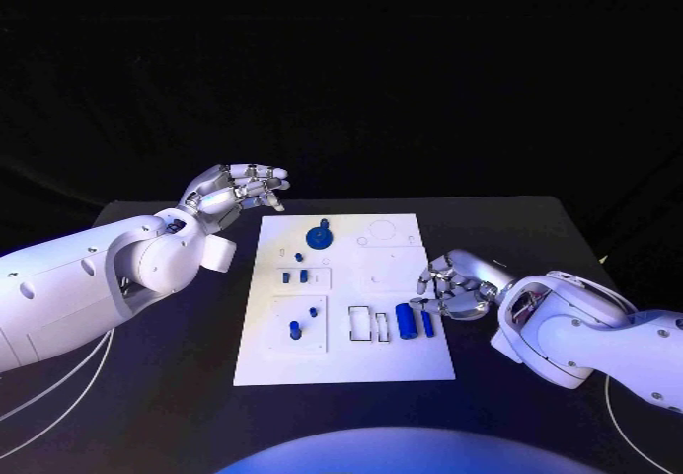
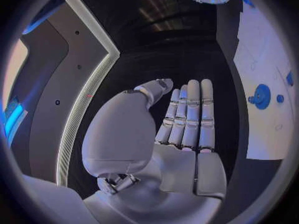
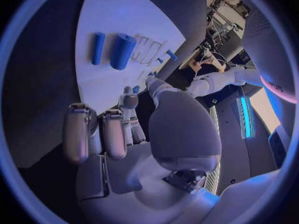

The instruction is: Assemble the parts on the task board

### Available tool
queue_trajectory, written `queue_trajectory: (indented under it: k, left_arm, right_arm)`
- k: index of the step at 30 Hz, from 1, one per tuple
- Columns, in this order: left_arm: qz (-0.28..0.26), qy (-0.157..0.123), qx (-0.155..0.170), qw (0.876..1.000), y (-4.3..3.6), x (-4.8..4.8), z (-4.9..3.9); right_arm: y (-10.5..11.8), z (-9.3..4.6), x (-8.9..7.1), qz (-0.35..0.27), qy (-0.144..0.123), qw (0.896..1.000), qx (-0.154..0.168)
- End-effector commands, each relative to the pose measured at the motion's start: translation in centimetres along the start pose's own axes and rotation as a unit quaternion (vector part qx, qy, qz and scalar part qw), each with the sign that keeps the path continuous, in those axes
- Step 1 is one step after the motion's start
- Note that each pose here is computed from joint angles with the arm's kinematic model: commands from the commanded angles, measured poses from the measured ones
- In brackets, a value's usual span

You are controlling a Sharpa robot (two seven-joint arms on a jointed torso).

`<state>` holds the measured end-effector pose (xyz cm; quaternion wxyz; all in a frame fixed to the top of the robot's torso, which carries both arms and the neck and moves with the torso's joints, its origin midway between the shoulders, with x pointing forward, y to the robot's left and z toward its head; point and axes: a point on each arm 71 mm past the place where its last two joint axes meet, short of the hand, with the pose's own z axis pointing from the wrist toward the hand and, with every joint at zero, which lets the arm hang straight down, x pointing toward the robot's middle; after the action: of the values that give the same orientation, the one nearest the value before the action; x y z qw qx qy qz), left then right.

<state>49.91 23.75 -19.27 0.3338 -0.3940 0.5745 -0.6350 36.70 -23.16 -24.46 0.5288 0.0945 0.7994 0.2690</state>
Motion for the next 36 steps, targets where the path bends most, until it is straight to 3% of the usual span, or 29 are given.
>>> queue_trajectory:
  k: [1, 10, 24, 36]
  left_arm:
    - [-0.006, 0.011, 0.002, 1.0, -0.08, 0.23, -0.12]
    - [-0.007, 0.013, 0.002, 1.0, -0.15, 0.39, -0.25]
    - [-0.007, 0.013, 0.003, 1.0, -0.22, 0.41, -0.38]
    - [-0.007, 0.013, 0.002, 1.0, -0.26, 0.34, -0.51]
  right_arm:
    - [-0.2, -0.2, 0.5, -0.04, -0.012, 0.999, 0.017]
    - [-0.2, 0.4, 2.0, -0.065, -0.002, 0.997, 0.034]
    - [0.2, 1.6, 3.0, -0.082, 0.003, 0.996, 0.038]
    - [0.0, 2.0, 4.1, -0.096, 0.023, 0.994, 0.053]
